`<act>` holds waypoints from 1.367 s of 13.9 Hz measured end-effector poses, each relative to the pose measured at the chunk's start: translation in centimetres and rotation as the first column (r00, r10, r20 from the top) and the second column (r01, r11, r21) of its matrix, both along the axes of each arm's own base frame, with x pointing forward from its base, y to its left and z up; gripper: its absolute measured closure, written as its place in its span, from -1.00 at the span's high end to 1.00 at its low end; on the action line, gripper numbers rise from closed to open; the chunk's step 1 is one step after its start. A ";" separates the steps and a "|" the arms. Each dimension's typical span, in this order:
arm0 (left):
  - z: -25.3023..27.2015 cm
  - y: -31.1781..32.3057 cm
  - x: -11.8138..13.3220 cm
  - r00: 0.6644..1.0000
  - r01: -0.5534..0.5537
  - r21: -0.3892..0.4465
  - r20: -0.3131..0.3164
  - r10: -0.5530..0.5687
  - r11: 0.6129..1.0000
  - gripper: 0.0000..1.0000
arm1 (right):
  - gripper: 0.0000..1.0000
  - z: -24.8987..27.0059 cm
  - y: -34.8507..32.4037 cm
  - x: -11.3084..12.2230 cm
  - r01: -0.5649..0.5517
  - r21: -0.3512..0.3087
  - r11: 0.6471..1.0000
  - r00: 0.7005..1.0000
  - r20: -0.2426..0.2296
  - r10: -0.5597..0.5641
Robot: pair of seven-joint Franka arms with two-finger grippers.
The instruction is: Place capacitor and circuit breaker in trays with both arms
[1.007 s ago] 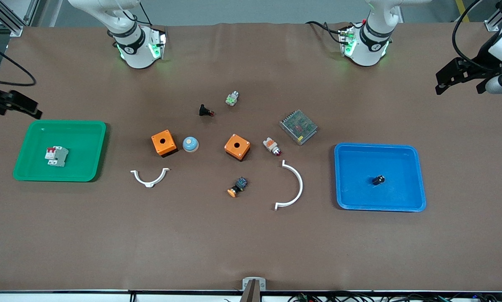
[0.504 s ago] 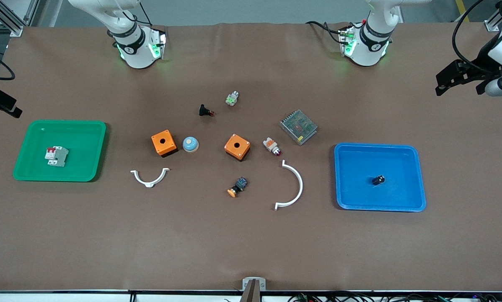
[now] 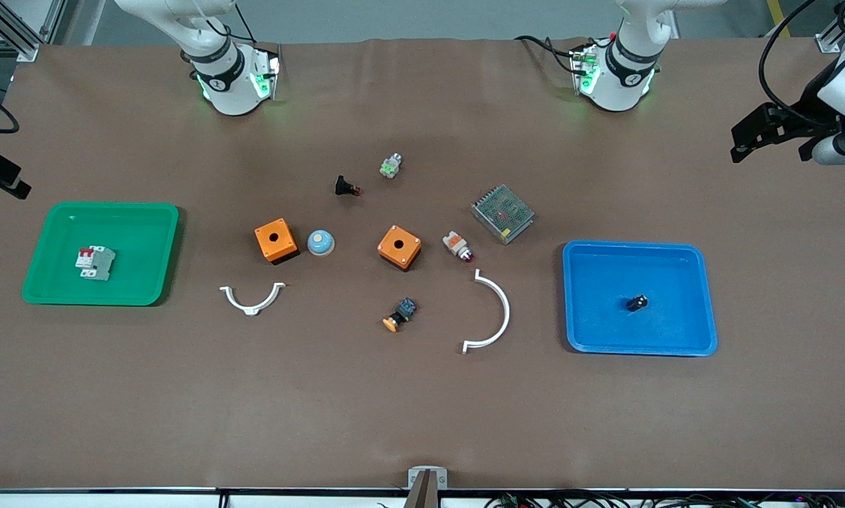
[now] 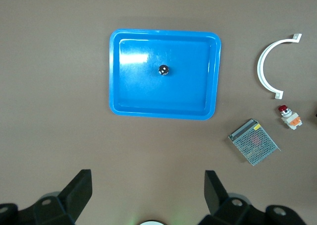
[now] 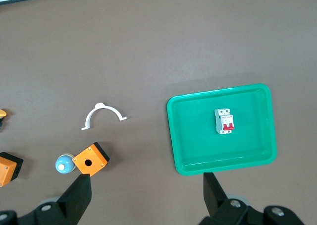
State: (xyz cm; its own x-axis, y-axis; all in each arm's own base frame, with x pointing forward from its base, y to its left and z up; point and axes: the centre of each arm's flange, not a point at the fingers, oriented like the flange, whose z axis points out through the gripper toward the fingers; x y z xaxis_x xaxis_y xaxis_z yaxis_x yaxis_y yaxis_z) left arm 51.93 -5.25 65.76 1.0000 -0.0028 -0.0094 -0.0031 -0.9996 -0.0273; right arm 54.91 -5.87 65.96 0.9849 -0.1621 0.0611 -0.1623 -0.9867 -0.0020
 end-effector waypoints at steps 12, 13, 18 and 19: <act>0.1 0.3 0.0 1.000 -0.005 0.000 0.002 0.005 1.000 1.00 | 1.00 0.0 -0.1 0.0 0.003 0.000 1.000 1.000 -0.001 -0.003; 0.1 0.3 0.0 1.000 -0.005 0.000 0.002 0.005 1.000 1.00 | 1.00 0.0 -0.1 0.0 0.003 0.000 1.000 1.000 -0.001 -0.003; 0.1 0.3 0.0 1.000 -0.005 0.000 0.002 0.005 1.000 1.00 | 1.00 0.3 -0.2 0.0 0.003 0.000 1.000 1.000 0.004 -0.003; 0.1 0.3 0.0 1.000 -0.005 0.000 0.002 0.005 1.000 1.00 | 1.00 0.4 -0.2 0.0 0.003 -0.001 1.000 1.000 0.006 -0.003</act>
State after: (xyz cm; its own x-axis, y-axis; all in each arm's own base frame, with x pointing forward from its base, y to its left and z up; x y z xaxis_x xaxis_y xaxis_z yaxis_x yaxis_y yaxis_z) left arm 51.96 -4.96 65.83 1.0000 0.0025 -0.0079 0.0023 -0.9996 -0.0270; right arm 54.86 -6.02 66.35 0.9840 -0.1648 0.0675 -0.1650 -0.9863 -0.0023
